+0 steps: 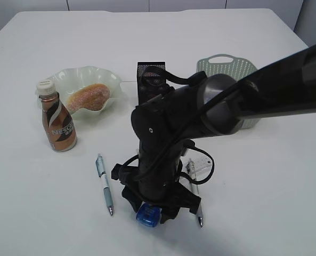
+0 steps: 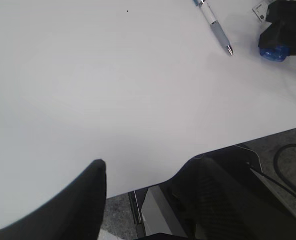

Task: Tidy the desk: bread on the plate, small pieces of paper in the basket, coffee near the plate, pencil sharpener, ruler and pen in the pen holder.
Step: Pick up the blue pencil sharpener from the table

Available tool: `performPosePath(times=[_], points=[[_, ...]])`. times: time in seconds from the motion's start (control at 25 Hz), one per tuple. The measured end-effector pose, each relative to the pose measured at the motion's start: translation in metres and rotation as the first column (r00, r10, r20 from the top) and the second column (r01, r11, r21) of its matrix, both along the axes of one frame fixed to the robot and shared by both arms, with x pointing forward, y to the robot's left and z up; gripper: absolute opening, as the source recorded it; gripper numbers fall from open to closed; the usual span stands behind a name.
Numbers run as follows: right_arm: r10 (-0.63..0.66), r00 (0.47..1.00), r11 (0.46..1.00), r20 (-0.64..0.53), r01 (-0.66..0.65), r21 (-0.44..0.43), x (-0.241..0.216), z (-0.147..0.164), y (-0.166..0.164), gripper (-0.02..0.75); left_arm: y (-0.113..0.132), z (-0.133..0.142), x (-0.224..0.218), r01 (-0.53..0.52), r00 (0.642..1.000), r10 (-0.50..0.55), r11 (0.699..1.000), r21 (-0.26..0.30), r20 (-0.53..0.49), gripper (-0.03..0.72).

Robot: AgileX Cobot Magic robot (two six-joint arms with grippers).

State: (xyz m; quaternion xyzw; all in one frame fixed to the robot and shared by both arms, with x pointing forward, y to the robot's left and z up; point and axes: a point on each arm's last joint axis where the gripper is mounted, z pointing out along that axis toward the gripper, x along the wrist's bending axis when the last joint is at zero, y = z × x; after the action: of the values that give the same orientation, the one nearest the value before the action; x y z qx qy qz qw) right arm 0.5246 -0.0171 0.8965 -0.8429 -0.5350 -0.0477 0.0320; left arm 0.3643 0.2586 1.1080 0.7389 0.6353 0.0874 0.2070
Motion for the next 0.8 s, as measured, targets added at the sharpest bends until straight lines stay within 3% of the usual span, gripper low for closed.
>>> performPosePath(times=[0.8], points=[[-0.024, 0.999, 1.000, -0.043, 0.024, 0.004, -0.0023, -0.0069, 0.0017, 0.452, 0.0000, 0.0000, 0.0000, 0.000, 1.000, 0.000, 1.000, 0.000, 0.000, 0.430]])
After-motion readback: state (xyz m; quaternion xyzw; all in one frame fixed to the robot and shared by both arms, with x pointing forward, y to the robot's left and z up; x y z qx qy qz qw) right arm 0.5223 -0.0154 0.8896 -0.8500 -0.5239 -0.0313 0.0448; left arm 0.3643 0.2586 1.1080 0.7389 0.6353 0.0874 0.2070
